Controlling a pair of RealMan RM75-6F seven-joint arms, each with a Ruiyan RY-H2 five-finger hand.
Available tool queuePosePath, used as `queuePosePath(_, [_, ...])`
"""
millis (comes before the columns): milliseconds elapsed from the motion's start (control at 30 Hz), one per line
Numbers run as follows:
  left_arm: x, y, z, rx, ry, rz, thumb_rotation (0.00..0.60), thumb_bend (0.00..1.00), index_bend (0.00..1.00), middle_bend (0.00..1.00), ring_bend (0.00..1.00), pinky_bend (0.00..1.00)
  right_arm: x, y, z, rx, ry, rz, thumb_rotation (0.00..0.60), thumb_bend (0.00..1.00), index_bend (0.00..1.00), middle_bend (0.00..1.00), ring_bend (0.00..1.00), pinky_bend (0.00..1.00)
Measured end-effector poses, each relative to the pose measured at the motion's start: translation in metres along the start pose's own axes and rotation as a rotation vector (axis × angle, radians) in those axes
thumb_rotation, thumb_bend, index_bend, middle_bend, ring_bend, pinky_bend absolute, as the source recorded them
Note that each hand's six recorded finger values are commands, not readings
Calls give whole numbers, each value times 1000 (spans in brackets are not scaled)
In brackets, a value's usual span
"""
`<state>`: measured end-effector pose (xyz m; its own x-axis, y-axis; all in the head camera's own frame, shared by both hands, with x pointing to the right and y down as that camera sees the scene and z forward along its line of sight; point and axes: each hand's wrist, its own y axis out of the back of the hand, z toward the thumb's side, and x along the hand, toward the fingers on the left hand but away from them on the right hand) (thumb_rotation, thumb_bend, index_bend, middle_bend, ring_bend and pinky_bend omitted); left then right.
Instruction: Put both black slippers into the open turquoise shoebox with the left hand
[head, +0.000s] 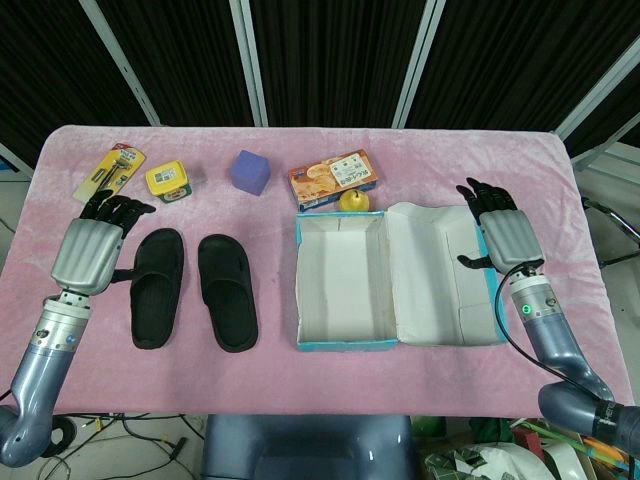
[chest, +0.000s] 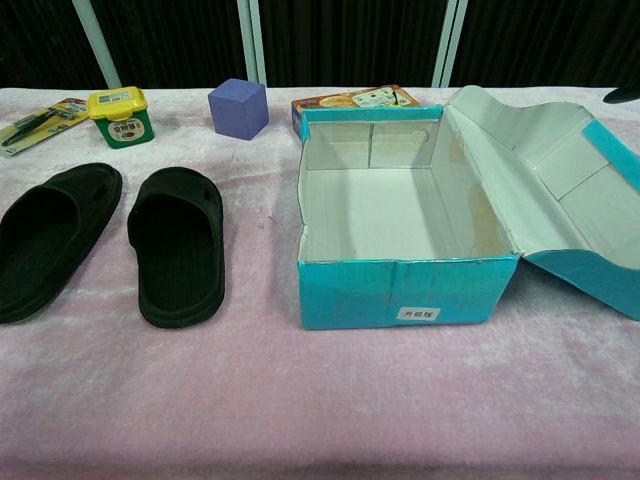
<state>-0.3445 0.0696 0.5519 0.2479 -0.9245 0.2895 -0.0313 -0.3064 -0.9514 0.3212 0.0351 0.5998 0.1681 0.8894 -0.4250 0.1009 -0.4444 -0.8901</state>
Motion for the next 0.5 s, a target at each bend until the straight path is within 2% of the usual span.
queuePosePath(333, [12,-8,5,-6,10,-30,600,0,261,278,196,137,-5,-2,-3,22,-20,7,600,58,0,0,0,70])
queuePosePath(500, [10,-15,5,-46,17,-60,600,0,244,268,196,138,2,-1,-9,10,-36,-12,600,57,0,0,0,70])
